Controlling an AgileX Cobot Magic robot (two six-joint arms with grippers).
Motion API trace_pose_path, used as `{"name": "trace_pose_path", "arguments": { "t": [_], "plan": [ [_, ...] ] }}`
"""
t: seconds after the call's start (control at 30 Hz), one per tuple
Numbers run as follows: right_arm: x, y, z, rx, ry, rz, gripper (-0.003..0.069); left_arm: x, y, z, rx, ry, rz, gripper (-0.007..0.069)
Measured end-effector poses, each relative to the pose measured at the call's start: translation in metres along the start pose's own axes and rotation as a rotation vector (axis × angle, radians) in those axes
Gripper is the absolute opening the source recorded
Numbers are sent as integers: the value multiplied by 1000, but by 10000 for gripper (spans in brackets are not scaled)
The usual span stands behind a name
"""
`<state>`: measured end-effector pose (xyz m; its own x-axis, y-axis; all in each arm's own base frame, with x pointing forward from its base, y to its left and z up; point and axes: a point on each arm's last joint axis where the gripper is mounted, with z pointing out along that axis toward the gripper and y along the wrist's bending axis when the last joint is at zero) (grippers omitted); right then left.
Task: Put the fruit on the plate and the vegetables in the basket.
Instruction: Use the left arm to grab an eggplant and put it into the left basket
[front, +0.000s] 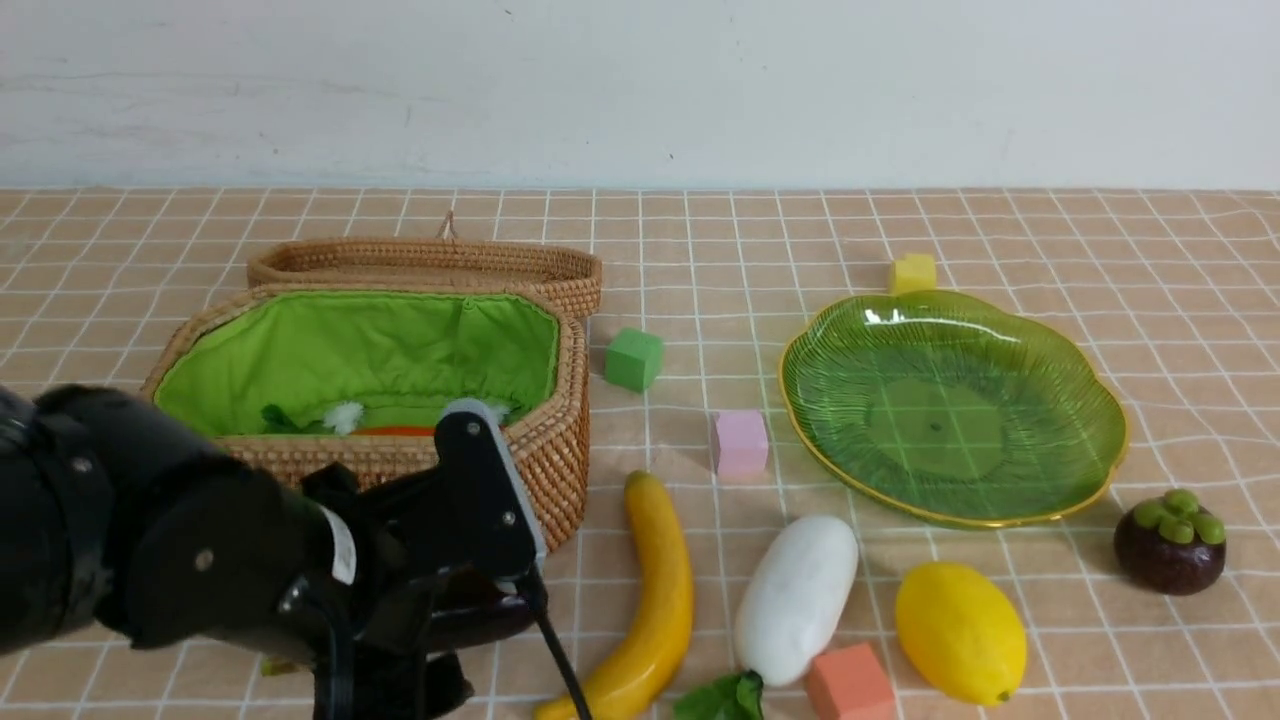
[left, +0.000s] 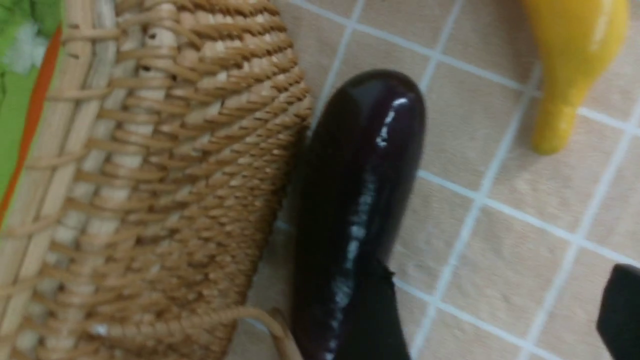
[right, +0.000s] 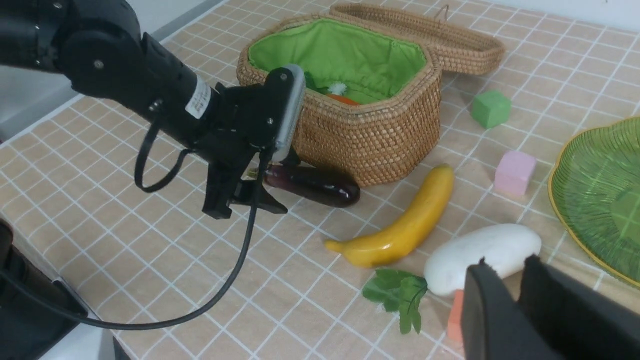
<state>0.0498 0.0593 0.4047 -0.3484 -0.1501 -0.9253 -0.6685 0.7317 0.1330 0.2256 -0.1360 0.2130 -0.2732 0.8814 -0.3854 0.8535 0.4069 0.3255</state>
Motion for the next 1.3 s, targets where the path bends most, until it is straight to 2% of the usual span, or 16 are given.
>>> {"name": "trace_pose_path", "arguments": {
  "t": [0.1,0.27,0.43,0.53,0.6,0.77,0.9,1.07,1.3],
  "plan": [
    [0,0,0,-2,3,0,126,2,0,14,-13,18,55,577],
    [1,0,0,-4,7,0,127,4,-1,36,6,53,90,539],
    [1,0,0,-5,8,0,130,2,-1,43,9,54,101,457],
    [1,1,0,-8,13,0,130,1,-7,38,36,69,98,391],
    [2,1,0,-13,22,0,130,2,-20,32,93,112,104,332],
    [2,1,0,-15,26,0,130,-4,-28,10,96,89,132,297],
    [2,1,0,-15,26,0,132,-5,-27,-2,74,57,129,300],
    [2,1,0,-14,25,0,132,-8,-25,-7,48,17,127,339],
    [2,1,0,-11,19,0,132,-14,-24,27,34,-5,164,465]
  ]
}}
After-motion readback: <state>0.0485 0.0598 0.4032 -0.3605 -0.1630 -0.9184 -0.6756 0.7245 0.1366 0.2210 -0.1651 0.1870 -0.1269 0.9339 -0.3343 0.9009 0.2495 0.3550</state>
